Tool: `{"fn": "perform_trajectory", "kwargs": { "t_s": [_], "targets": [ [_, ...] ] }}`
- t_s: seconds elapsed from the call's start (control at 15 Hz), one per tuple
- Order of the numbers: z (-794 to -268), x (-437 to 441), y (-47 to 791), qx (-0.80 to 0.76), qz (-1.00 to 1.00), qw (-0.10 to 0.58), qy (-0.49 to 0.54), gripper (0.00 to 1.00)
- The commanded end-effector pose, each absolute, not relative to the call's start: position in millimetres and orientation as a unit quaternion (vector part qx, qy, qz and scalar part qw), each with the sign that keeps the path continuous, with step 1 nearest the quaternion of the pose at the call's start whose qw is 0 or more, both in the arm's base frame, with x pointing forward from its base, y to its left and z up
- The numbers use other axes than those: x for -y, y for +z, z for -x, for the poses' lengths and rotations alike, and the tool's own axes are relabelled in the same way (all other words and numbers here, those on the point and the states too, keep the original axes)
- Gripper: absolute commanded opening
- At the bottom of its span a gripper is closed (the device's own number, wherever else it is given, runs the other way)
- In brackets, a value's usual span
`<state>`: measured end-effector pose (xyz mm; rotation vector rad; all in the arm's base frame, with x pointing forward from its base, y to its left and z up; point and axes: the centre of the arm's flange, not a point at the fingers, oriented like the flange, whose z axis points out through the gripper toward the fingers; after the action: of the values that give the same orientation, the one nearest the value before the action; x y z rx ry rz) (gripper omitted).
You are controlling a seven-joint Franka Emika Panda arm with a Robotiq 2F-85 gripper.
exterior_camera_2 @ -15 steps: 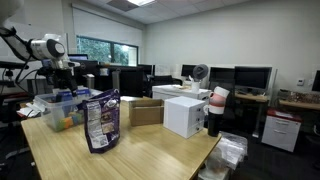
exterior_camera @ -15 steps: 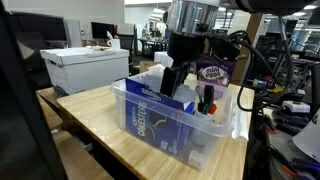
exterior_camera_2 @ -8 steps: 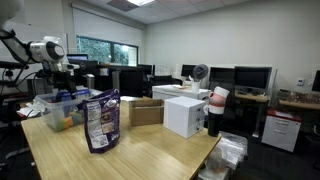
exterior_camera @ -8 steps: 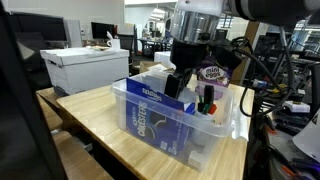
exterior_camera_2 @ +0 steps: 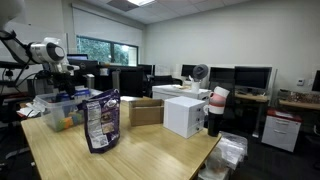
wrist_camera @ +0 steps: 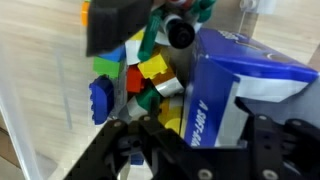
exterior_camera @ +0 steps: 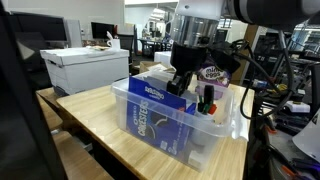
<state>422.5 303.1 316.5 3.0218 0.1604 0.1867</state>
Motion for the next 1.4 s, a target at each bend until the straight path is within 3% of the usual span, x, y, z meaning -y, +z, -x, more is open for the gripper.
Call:
{"fn": "perform_trajectory", "kwargs": {
  "t_s": [0.0, 0.47, 0.87, 1.33],
  "targets": [
    [-417.5, -300.1, 316.0, -0.037, -0.995, 0.055, 0.07, 0.44],
    [-416.8, -301.3, 319.4, -0.029, -0.996, 0.051, 0.069, 0.09],
    [-416.9, -301.6, 323.3, -0.026, -0.996, 0.047, 0.069, 0.01],
    [-418.1, -303.1, 326.8, -0.016, -0.997, 0.036, 0.06, 0.04]
  ]
}}
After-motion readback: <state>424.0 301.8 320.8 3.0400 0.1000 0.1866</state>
